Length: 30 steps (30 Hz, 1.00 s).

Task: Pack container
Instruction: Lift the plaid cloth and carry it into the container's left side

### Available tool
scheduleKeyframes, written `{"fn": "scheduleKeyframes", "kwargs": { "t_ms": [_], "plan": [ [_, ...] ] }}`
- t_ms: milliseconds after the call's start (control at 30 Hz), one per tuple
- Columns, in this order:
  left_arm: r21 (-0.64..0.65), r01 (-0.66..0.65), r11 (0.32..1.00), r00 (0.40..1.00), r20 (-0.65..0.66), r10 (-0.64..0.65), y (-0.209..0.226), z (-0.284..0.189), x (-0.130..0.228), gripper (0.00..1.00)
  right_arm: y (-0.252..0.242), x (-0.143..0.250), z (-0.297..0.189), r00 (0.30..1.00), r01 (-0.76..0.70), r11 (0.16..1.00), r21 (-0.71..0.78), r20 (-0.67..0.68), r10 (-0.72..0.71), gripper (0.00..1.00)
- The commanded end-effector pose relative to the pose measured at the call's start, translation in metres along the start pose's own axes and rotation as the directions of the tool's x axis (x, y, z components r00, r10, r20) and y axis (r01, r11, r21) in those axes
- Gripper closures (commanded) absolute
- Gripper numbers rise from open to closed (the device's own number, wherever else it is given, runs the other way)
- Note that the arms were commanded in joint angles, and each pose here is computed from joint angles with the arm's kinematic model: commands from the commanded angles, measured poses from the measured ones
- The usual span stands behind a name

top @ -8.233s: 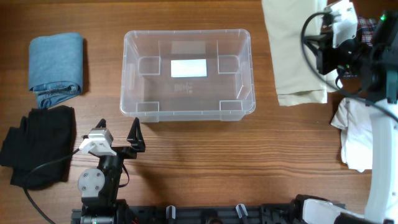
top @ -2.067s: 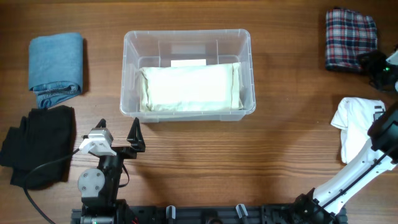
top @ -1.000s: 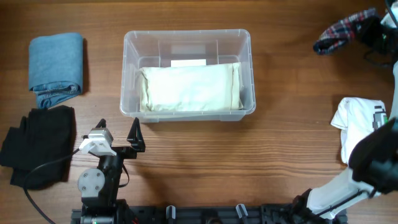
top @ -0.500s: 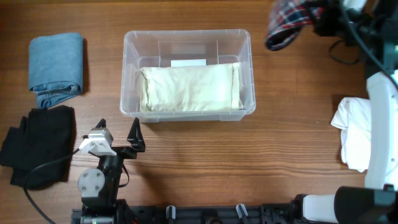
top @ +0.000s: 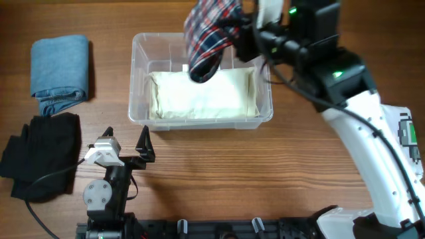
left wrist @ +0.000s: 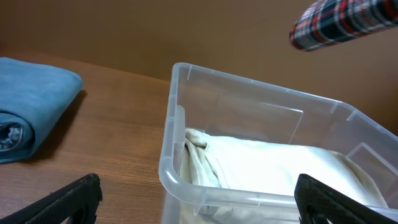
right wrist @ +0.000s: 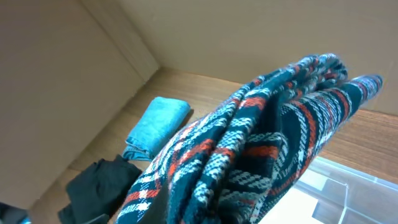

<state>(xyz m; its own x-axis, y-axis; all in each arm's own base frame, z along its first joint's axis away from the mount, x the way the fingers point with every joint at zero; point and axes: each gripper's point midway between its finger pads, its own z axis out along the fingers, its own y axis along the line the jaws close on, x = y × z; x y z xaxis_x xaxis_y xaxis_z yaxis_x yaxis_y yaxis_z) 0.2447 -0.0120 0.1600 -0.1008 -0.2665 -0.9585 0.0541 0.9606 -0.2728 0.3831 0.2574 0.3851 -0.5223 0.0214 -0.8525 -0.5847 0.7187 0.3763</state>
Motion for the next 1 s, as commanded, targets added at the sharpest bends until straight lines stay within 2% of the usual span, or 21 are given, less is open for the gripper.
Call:
{"fn": "scheduleKeyframes", "kwargs": {
  "t_ms": [0, 167, 267, 467, 700, 800, 967],
  "plan": [
    [-0.013, 0.01, 1.0, 1.0, 0.006, -0.01, 0.003, 0.0, 0.001, 0.0, 0.001, 0.01, 0.029, 0.999, 0.041, 0.994, 0.101, -0.001, -0.041, 0.96],
    [-0.013, 0.01, 1.0, 1.0, 0.006, -0.01, 0.003, 0.0, 0.001, 0.0, 0.024, 0.048, 0.084, 0.995, 0.056, 0.998, 0.043, -0.083, -0.053, 0.96],
    [-0.013, 0.01, 1.0, 1.0, 0.006, -0.01, 0.003, 0.0, 0.001, 0.0, 0.029, 0.069, 0.118, 0.993, 0.066, 0.996, 0.062, -0.1, -0.06, 0.96],
    [-0.013, 0.01, 1.0, 1.0, 0.006, -0.01, 0.003, 0.0, 0.001, 0.0, 0.024, 0.089, 0.154, 0.991, 0.082, 0.995, 0.055, -0.11, -0.075, 0.96],
    [-0.013, 0.01, 1.0, 1.0, 0.006, -0.01, 0.003, 0.0, 0.001, 0.0, 0.033, 0.118, 0.182, 0.984, 0.122, 0.99, 0.065, -0.136, -0.112, 0.96],
    [-0.013, 0.01, 1.0, 1.0, 0.006, -0.01, 0.003, 0.0, 0.001, 0.0, 0.045, 0.12, 0.191, 0.977, 0.186, 0.982, 0.042, -0.111, -0.18, 0.96],
    [-0.013, 0.01, 1.0, 1.0, 0.006, -0.01, 0.003, 0.0, 0.001, 0.0, 0.046, 0.12, 0.192, 0.977, 0.189, 0.98, 0.055, -0.107, -0.183, 0.96]
  ]
}}
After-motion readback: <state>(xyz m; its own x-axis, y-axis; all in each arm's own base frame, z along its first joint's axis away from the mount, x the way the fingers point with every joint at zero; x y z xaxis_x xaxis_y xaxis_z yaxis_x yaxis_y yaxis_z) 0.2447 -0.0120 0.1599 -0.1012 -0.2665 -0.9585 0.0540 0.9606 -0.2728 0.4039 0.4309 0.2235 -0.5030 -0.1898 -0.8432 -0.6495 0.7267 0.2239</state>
